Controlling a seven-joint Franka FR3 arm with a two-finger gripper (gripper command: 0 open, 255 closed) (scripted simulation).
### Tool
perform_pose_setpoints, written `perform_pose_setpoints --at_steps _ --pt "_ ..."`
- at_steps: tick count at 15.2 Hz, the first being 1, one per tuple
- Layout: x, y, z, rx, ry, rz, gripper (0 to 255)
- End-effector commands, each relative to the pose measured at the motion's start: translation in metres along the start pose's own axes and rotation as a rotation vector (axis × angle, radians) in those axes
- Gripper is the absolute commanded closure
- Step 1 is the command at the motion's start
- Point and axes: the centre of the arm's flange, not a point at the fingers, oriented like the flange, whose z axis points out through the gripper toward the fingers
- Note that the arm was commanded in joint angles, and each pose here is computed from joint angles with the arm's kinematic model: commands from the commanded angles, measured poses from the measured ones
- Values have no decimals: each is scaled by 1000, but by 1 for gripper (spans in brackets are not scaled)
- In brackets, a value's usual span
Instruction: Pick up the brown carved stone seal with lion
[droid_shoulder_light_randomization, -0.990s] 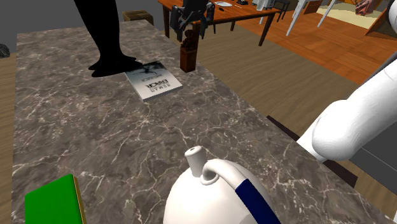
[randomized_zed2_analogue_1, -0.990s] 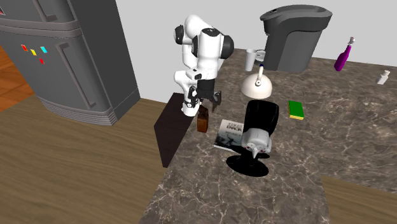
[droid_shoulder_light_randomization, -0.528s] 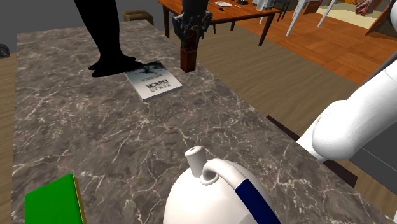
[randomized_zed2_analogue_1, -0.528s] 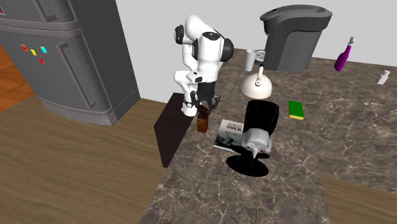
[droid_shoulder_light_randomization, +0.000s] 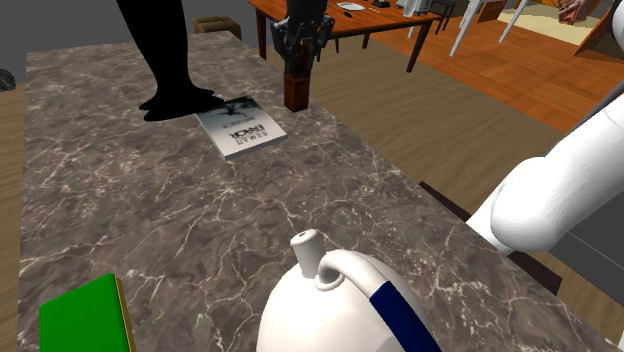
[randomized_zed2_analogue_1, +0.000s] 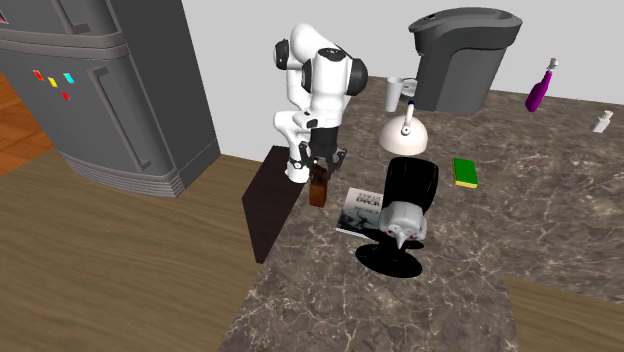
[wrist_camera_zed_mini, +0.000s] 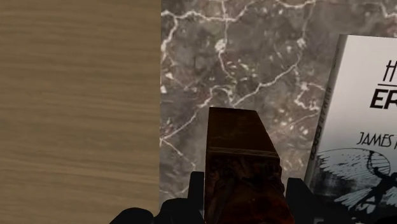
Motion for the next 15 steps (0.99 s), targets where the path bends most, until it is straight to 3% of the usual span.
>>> perform_pose_setpoints --at_steps 1,15 --pt "2 0 -10 0 0 0 255" --pt "11 2 -73 0 0 0 255"
